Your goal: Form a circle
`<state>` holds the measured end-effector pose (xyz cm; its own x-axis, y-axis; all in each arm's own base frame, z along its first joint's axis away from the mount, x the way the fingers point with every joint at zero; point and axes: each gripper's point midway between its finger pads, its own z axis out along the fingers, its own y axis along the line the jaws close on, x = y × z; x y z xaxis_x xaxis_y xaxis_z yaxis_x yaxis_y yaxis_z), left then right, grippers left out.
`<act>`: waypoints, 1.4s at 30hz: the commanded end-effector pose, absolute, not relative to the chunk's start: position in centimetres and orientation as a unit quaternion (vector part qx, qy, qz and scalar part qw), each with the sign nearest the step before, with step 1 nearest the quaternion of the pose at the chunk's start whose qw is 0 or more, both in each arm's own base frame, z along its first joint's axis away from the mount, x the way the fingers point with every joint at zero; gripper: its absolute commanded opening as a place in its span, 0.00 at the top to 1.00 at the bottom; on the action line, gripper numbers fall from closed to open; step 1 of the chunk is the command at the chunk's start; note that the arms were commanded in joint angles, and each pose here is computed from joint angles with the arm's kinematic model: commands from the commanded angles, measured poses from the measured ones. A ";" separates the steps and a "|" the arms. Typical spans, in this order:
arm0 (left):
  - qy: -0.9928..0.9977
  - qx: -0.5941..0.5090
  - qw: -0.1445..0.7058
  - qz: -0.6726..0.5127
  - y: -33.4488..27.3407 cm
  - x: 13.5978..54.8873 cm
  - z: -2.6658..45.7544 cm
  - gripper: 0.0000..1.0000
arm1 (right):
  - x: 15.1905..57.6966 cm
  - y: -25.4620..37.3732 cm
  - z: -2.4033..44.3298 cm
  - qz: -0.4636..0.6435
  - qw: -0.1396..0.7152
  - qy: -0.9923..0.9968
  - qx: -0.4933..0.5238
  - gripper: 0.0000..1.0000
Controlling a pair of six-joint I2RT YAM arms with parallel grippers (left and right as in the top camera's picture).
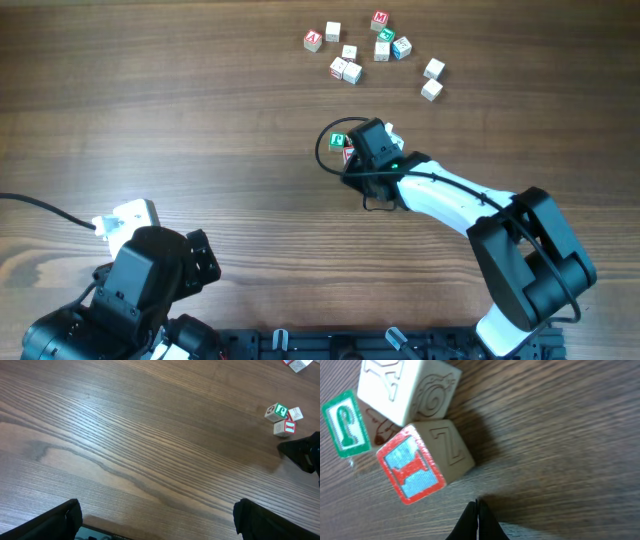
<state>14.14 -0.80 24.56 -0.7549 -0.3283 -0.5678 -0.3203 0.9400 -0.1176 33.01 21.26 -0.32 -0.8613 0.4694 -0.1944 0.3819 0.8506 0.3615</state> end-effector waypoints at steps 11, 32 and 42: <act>0.937 -0.179 0.301 -0.007 -0.8 14.1 24.4 0.00 | 34.5 17.3 1.0 0.045 0.188 0.940 0.282 0.95; 0.937 -0.179 0.301 -0.007 -0.8 14.1 24.4 0.00 | 40.3 21.4 5.9 0.093 0.288 0.951 0.067 0.95; 0.937 -0.179 0.301 -0.007 -0.8 14.1 24.4 0.00 | 39.9 22.9 4.3 0.106 0.270 0.957 -0.003 0.96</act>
